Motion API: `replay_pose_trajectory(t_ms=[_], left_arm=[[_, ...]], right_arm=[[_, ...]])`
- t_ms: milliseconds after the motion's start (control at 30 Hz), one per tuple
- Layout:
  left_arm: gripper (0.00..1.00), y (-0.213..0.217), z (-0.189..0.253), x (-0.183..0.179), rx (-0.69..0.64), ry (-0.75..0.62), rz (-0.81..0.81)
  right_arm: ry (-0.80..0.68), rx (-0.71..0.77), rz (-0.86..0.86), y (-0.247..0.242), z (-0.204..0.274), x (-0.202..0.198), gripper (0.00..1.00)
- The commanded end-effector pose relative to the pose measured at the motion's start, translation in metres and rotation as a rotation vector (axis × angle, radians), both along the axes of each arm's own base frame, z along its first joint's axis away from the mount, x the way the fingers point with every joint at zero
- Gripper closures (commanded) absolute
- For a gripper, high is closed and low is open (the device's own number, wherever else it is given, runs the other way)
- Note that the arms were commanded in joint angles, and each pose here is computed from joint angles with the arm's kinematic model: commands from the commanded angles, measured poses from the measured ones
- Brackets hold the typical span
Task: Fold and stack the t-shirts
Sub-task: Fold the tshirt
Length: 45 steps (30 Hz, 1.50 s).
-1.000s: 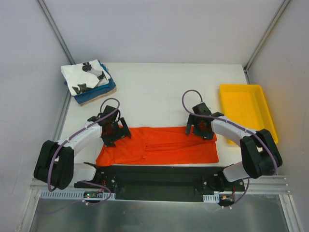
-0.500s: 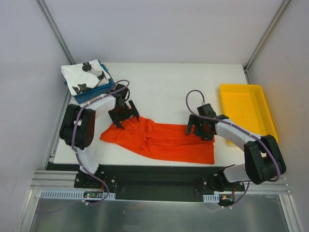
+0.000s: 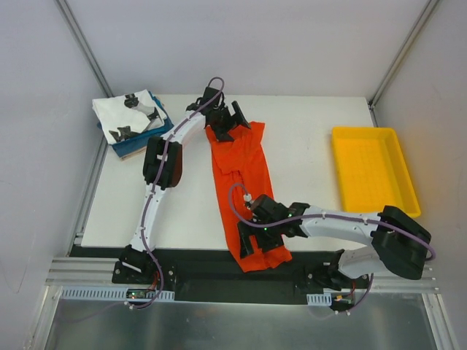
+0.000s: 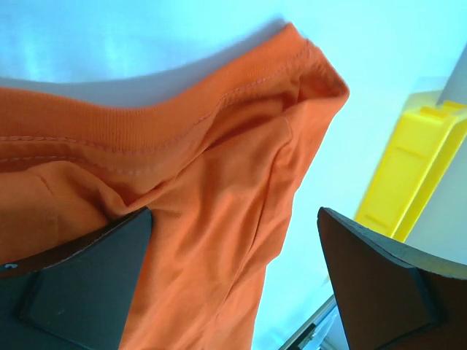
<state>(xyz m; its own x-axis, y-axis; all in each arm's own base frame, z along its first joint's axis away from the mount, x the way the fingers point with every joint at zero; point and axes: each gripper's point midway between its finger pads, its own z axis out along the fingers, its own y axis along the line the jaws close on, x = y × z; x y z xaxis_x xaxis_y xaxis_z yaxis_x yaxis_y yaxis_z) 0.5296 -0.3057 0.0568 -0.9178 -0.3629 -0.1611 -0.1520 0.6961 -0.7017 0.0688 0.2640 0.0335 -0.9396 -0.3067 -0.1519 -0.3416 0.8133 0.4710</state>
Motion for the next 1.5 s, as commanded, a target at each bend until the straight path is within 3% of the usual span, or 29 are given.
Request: replay_pose_trajectory(t_ms=[0,167,300,433,467,567,600,633,700,867,967,1133,1267,1400,1467], left_arm=[[0.01,-0.015,-0.026,-0.009,0.002,0.069,-0.022],[0.01,-0.015,-0.017,-0.006,0.002,0.048,-0.02],[0.01,-0.023,-0.006,0.004,-0.03,0.014,-0.029],[0.01,-0.041,0.02,0.016,-0.139,-0.047,-0.069],[0.01,-0.054,0.039,0.004,-0.228,-0.059,-0.16],[0.01,-0.066,0.097,-0.022,-0.273,-0.172,-0.298],[0.01,-0.064,0.096,-0.034,-0.252,-0.167,-0.314],[0.01,-0.058,0.143,-0.045,-0.243,-0.275,-0.343],[0.01,-0.044,0.187,-0.07,-0.219,-0.353,-0.35],[0.01,-0.003,0.23,-0.123,-0.111,-0.479,-0.329],[0.01,0.04,0.219,-0.152,0.041,-0.491,-0.205],[0.01,0.115,0.156,-0.212,0.269,-0.424,-0.008],[0.01,0.153,0.097,-0.255,0.37,-0.327,0.074],[0.01,0.173,0.066,-0.284,0.389,-0.26,0.16],[0.01,0.179,0.048,-0.297,0.397,-0.211,0.166]], right_arm=[[0.004,-0.005,0.098,0.013,0.017,-0.02,0.03],[-0.078,0.048,0.098,0.016,0.039,-0.01,0.03],[-0.159,-0.012,0.055,0.0,0.045,0.003,0.03],[-0.25,-0.053,-0.012,-0.011,0.057,0.026,0.03],[-0.263,-0.04,-0.023,-0.01,0.064,0.031,0.03],[-0.333,-0.04,-0.041,-0.01,0.077,0.046,0.03],[-0.349,-0.052,-0.05,-0.013,0.079,0.051,0.03],[-0.376,-0.072,-0.07,-0.017,0.081,0.059,0.03],[-0.395,-0.091,-0.109,-0.023,0.09,0.071,0.03],[-0.423,-0.109,-0.181,-0.03,0.101,0.105,0.03],[-0.39,-0.118,-0.203,-0.028,0.102,0.12,0.03],[-0.363,-0.15,-0.166,-0.016,0.096,0.142,0.03],[-0.344,-0.162,-0.16,-0.002,0.091,0.174,0.03],[-0.249,-0.111,-0.127,0.028,0.064,0.206,0.03],[-0.271,-0.08,-0.135,0.041,0.068,0.233,0.02]])
